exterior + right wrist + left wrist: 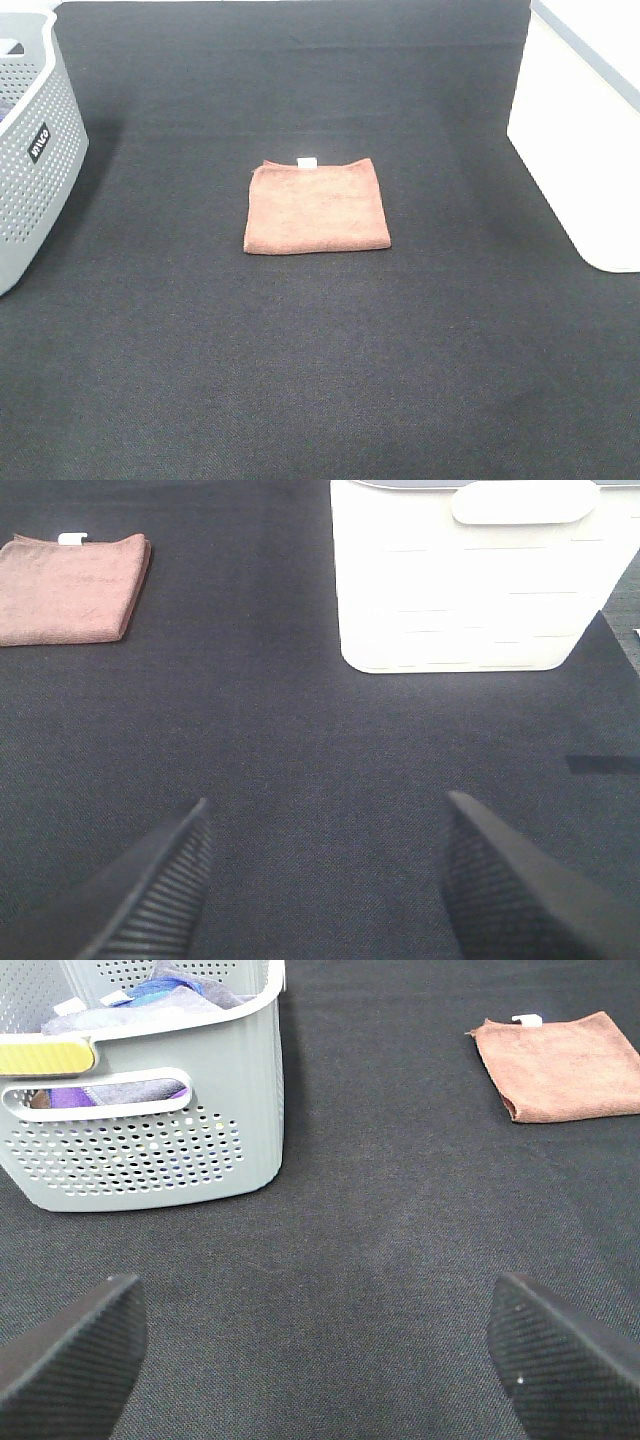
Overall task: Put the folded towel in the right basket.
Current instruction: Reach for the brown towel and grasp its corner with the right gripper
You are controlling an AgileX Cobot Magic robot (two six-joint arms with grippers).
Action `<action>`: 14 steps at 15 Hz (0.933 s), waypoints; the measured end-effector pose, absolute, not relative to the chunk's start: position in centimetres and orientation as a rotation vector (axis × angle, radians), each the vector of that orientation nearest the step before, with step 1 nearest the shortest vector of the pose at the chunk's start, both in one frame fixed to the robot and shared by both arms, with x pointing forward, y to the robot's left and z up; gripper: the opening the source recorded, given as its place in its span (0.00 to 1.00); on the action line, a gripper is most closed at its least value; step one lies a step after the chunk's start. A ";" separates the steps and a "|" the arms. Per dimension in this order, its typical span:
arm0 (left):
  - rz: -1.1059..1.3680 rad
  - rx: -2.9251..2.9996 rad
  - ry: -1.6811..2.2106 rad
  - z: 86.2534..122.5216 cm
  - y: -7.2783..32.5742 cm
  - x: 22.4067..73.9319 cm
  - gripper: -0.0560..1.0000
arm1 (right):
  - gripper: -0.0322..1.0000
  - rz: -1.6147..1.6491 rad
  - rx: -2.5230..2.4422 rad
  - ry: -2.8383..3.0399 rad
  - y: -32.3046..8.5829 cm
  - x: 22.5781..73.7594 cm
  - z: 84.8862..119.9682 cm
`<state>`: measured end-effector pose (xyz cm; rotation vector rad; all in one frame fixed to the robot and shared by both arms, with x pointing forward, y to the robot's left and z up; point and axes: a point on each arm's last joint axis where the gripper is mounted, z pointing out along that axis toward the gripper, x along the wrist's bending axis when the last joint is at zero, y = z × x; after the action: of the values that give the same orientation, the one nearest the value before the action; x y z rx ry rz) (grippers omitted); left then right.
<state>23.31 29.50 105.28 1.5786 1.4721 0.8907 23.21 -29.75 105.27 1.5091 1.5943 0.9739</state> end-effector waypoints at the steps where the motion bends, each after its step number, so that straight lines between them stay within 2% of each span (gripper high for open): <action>1: 0.891 1.579 1.472 105.3 29.5 23.3 0.88 | 0.63 0.974 1.509 1.594 -29.8 23.2 105.3; 14: 0.891 1.579 1.472 105.3 29.5 23.3 0.88 | 0.63 0.974 1.509 1.594 -29.8 23.2 105.3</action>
<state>23.31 29.50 105.28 1.5786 1.4721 0.8907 23.21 -29.75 105.27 1.5091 1.5943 0.9739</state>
